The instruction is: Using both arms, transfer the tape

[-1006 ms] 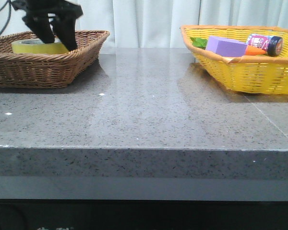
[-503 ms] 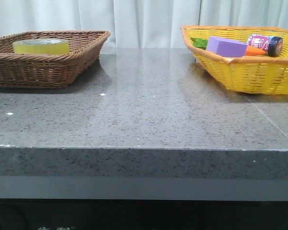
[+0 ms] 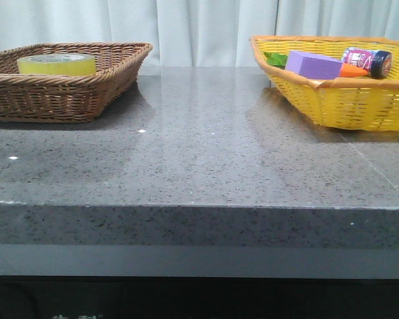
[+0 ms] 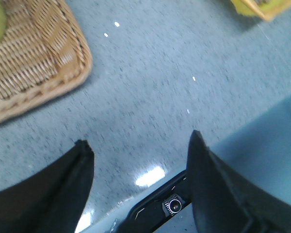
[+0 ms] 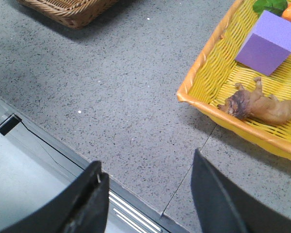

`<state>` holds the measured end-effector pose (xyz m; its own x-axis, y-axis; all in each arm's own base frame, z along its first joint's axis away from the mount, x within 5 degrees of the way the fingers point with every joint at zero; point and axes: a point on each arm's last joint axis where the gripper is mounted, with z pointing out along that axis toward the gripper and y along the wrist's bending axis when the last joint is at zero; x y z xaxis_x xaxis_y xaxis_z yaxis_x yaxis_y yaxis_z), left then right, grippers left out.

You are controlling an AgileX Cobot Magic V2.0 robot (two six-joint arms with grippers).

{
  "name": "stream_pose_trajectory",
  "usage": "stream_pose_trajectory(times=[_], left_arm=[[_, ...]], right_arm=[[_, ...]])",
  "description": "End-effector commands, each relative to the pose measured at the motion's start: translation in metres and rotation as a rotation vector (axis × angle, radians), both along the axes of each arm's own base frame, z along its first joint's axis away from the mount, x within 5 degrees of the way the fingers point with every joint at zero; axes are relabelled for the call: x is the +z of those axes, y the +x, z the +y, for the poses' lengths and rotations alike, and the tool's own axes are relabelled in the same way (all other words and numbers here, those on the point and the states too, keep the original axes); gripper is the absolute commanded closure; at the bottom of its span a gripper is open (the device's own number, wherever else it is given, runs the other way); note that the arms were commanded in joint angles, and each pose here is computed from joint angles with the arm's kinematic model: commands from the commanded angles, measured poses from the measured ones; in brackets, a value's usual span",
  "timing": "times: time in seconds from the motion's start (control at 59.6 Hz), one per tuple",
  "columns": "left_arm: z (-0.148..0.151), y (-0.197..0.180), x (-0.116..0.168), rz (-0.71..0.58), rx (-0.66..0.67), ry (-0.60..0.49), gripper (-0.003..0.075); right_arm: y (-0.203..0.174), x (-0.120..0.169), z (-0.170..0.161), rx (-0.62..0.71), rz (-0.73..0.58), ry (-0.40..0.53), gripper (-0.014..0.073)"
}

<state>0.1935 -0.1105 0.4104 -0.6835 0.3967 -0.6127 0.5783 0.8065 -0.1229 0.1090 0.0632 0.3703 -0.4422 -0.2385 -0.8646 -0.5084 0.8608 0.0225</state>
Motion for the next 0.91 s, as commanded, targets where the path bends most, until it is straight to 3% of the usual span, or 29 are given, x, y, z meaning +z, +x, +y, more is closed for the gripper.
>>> stream_pose_trajectory(times=[0.0,0.184,0.402,0.654,0.771,0.889], left_arm=[[0.005,-0.024,0.006,-0.125,-0.014,-0.077,0.0300],[0.024,-0.055,-0.013,-0.236,0.020,-0.094,0.0300],[0.039,-0.076,-0.027,-0.437,0.074,-0.199,0.0300],[0.042,-0.080,-0.038,-0.456,0.085,-0.211,0.0301],[0.042,-0.080,-0.037,-0.463,0.088,-0.220,0.0373],[0.042,-0.080,-0.036,-0.465,0.088,-0.221,0.0525]], right_arm=[[0.001,0.013,0.000,-0.004,-0.083,0.036,0.0182],[0.001,0.013,0.000,-0.004,-0.082,0.036,0.0182],[0.001,0.013,0.000,-0.003,-0.080,0.040,0.0182],[0.001,0.013,0.000,-0.002,-0.077,0.047,0.0187],[0.001,0.013,0.000,-0.001,-0.075,0.047,0.0308],[0.001,0.013,0.000,-0.001,-0.074,0.047,0.0529]])
